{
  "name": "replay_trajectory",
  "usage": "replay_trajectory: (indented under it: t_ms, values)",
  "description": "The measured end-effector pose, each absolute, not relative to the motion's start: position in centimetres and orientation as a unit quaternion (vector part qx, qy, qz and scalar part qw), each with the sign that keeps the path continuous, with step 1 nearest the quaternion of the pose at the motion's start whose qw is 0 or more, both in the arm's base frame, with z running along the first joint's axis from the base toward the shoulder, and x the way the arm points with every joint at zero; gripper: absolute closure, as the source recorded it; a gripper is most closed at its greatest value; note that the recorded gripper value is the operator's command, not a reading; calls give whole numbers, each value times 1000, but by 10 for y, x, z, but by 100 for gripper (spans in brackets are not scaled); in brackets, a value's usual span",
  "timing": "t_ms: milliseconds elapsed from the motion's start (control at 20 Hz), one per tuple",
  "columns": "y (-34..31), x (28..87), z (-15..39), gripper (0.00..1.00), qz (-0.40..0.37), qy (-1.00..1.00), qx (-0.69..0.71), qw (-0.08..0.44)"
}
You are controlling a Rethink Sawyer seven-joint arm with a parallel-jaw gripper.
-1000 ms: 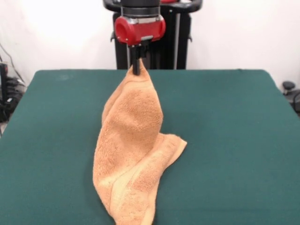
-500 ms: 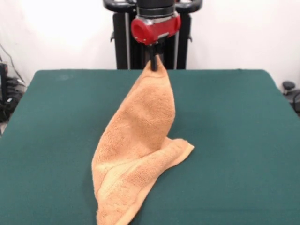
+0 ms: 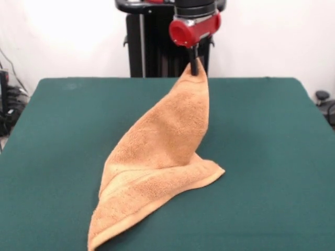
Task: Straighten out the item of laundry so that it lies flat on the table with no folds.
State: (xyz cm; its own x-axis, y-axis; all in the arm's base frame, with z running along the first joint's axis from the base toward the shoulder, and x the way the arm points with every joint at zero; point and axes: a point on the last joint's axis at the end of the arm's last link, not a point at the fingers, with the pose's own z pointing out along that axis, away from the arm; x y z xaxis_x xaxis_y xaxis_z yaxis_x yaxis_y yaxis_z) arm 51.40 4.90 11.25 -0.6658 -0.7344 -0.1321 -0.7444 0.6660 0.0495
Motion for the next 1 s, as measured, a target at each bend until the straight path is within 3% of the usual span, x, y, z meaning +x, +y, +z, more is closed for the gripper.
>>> replay_trajectory:
  t_ms: [1000]
  values:
    - [116,468,76,100,67,862,-502,8]
